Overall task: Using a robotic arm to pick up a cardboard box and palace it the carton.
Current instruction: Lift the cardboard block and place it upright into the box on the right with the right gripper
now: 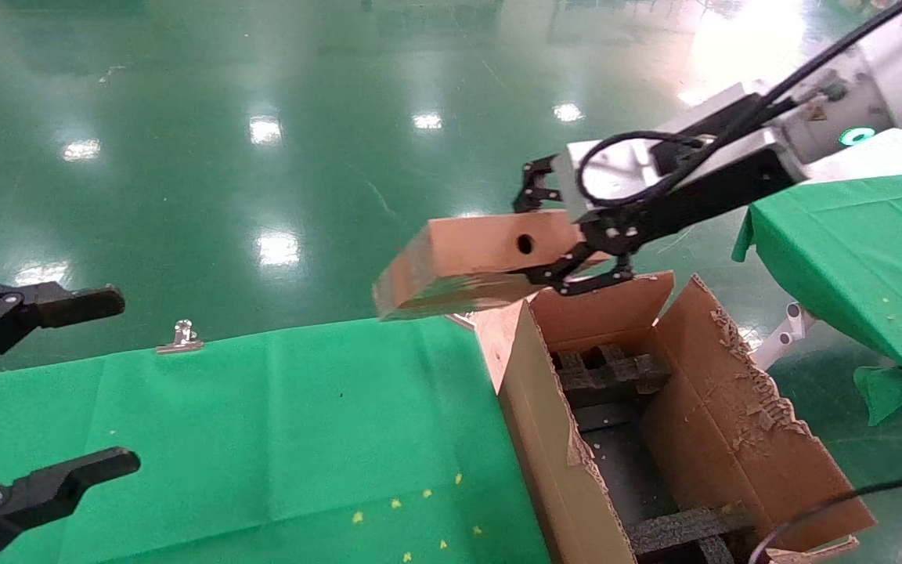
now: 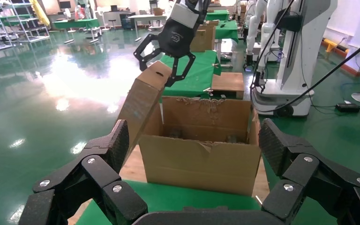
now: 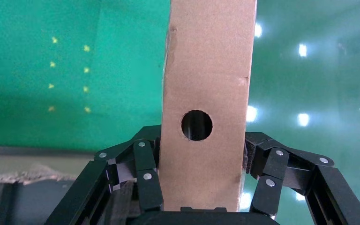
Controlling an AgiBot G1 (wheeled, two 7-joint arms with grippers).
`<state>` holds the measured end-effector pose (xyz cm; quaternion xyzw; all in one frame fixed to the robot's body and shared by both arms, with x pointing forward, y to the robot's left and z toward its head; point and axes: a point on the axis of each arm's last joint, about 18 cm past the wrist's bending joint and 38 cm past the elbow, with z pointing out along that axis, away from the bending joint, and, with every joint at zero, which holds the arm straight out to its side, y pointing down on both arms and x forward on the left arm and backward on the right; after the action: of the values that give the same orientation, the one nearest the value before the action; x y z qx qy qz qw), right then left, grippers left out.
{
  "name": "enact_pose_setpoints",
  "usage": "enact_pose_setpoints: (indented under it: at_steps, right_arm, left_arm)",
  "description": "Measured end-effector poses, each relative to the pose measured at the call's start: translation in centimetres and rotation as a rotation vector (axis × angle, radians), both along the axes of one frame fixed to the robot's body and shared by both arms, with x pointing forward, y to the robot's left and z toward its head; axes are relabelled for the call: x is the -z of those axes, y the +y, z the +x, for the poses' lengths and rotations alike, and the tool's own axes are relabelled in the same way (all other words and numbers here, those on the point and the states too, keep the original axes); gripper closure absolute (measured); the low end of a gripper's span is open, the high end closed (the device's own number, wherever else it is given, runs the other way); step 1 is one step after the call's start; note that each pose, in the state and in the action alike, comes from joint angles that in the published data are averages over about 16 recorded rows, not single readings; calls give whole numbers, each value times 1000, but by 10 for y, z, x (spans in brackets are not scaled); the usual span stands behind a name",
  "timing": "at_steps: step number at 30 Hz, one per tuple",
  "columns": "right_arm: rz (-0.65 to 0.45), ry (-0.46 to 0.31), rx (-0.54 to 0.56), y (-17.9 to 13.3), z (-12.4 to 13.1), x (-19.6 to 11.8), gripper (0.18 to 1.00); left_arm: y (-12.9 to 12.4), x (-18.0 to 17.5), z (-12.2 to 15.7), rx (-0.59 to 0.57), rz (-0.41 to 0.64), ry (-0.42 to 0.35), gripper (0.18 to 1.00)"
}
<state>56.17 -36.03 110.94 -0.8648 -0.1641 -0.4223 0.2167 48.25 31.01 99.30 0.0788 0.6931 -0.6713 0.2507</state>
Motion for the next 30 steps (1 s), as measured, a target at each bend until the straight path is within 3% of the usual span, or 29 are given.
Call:
enact_pose_setpoints:
  at_steps: [9,19,30]
  right_arm:
    - [18,4,154,-67,-18,2,856]
    - [65,54,358,-148,-40,28,857]
    - [119,101,471,-188,-51,53,859]
  left_arm:
    - [0,0,0,0,0,0,183]
    - [0,0,0,0,0,0,183]
    - [0,0,0,0,0,0,183]
